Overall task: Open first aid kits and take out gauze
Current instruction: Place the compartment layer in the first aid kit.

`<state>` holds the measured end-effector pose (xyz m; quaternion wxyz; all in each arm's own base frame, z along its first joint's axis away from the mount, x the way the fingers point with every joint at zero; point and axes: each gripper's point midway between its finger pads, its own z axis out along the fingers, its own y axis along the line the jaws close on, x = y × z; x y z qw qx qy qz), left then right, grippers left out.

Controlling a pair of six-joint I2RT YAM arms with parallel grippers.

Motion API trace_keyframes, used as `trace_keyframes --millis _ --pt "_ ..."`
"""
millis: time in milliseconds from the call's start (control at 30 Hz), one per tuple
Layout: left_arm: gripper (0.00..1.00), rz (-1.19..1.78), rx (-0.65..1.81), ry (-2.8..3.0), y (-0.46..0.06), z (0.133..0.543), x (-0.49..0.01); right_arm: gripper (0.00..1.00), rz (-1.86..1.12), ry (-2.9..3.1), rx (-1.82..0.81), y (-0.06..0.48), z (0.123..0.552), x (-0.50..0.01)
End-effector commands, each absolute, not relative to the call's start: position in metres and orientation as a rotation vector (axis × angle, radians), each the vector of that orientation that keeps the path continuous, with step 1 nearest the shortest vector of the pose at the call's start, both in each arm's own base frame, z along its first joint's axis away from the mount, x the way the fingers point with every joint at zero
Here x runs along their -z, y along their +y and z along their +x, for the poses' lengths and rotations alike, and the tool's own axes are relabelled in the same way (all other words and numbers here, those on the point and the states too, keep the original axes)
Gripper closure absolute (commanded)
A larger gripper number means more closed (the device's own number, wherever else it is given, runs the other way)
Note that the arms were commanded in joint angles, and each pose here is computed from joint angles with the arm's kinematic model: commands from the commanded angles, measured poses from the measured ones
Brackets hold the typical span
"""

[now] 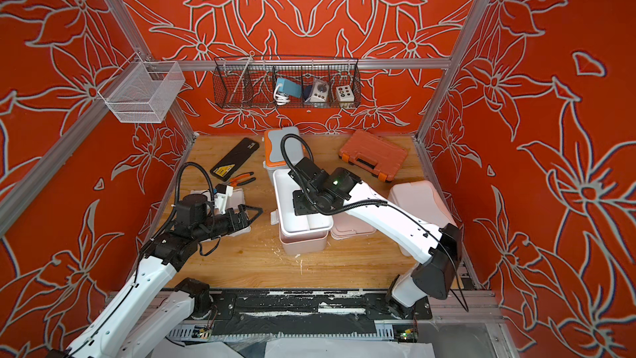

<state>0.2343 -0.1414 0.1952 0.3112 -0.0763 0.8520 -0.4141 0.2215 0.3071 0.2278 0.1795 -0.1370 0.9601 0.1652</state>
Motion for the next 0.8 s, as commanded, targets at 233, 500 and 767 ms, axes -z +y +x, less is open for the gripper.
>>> trace_keyframes --millis 233,500,767 --pt "0.02 -0.169 1.035 2.229 -0.136 0.233 -0.199 1.0 -0.36 2.78 -0.173 0.307 0.219 -0.201" --pt "0.02 -0.164 1.037 2.226 -0.137 0.232 -0.198 1.0 -0.332 2.796 -0.053 0.304 0.224 -0.184" --pt "0.02 -0.158 1.032 2.225 -0.136 0.232 -0.198 1.0 -0.311 2.802 -0.007 0.305 0.228 -0.172"
